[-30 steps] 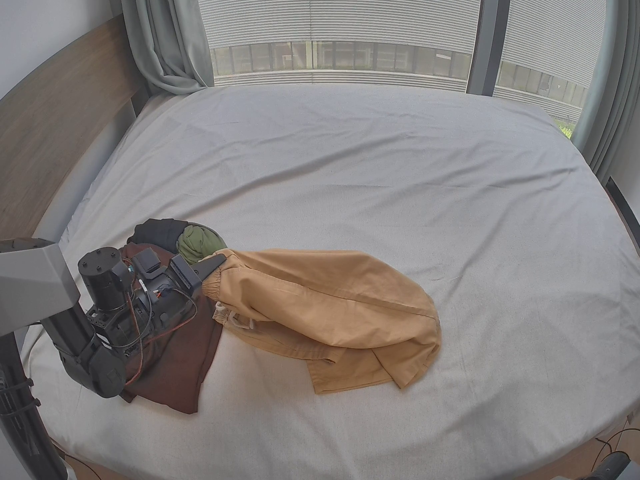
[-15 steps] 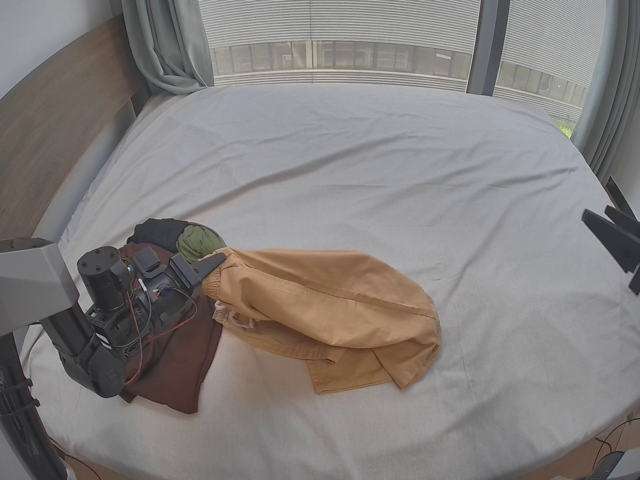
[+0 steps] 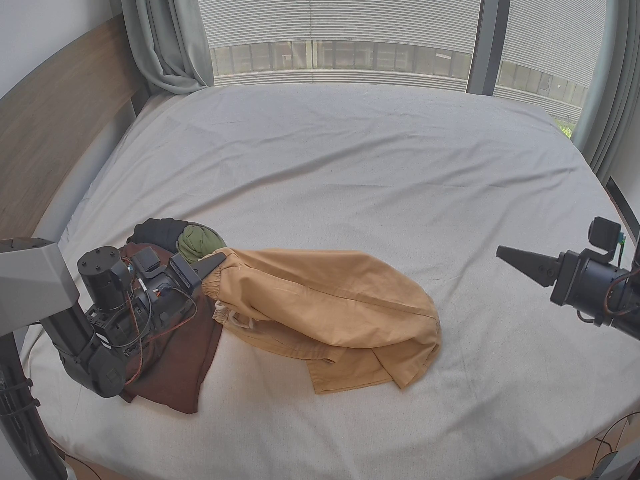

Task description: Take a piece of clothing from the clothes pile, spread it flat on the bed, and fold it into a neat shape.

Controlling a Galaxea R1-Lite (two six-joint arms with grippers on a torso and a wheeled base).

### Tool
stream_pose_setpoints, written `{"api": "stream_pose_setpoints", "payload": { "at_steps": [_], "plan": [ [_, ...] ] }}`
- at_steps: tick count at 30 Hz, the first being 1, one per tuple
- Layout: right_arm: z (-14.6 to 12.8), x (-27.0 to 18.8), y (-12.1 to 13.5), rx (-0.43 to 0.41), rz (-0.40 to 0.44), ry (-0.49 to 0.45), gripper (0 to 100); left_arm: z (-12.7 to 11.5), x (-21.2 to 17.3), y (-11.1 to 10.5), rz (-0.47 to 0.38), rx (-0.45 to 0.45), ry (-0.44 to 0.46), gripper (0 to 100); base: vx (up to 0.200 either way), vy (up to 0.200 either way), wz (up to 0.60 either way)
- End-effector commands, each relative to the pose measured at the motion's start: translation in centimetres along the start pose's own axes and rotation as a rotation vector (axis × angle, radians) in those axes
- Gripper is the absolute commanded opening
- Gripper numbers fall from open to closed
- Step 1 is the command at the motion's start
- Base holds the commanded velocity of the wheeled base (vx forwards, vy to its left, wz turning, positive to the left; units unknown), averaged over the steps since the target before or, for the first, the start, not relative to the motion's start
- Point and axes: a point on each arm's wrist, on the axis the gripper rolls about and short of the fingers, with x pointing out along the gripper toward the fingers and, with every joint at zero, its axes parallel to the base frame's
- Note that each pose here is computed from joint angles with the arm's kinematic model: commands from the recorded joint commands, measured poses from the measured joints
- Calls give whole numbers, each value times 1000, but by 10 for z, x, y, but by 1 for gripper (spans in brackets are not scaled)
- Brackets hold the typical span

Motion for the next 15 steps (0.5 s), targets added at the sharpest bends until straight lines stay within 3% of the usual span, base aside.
{"api": "stream_pose_setpoints", "payload": {
  "at_steps": [1, 10, 15],
  "plan": [
    [-19, 20, -12, 29, -25, 106, 100, -1, 1, 3, 5, -3, 2, 0, 0, 0, 0],
    [-39, 43, -40, 76, -54, 176, 100, 1, 1, 3, 7, -2, -4, 0, 0, 0, 0],
    [-66, 65, -55, 100, -70, 230, 100, 3, 2, 4, 6, -1, -8, 0, 0, 0, 0]
  ]
}}
